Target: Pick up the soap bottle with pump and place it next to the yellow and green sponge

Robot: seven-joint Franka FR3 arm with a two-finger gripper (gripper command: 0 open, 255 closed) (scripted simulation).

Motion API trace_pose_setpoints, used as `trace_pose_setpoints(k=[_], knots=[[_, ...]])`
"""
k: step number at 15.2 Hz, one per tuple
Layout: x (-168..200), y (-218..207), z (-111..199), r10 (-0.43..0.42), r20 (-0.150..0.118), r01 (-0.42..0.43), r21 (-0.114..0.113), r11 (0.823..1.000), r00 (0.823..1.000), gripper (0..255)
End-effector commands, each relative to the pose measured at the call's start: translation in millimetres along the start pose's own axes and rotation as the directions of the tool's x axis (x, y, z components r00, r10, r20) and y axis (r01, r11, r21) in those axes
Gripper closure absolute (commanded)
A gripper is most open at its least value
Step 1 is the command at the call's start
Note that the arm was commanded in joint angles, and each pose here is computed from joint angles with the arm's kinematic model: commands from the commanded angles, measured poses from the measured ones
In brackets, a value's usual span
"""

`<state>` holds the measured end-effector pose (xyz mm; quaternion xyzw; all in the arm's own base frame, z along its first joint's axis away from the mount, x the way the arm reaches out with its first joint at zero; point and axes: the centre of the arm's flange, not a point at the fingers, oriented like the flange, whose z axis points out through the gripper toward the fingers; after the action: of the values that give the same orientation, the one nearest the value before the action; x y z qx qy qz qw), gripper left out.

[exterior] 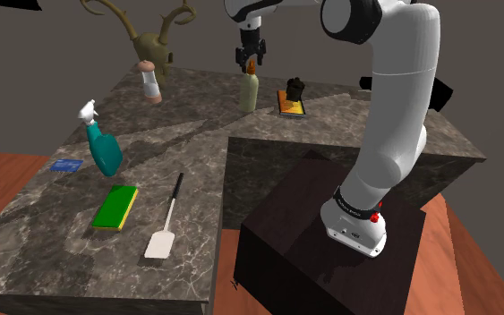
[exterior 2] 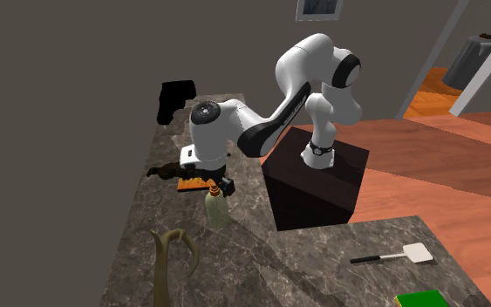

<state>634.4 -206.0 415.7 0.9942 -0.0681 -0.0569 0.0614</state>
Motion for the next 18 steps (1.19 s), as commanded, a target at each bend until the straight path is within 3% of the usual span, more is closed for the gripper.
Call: trace_pose_setpoints(k=[1, 6, 7, 18], knots=[[0, 0, 2, 0.0, 0.0, 0.0, 0.0, 1.0, 1.0, 0], [0, 0, 2, 0.0, 0.0, 0.0, 0.0, 1.0, 1.0, 0], [0, 0, 2, 0.0, 0.0, 0.0, 0.0, 1.0, 1.0, 255], [-1, 2, -8, 0.0, 0.0, 0.0, 0.0, 1.0, 1.0, 255]])
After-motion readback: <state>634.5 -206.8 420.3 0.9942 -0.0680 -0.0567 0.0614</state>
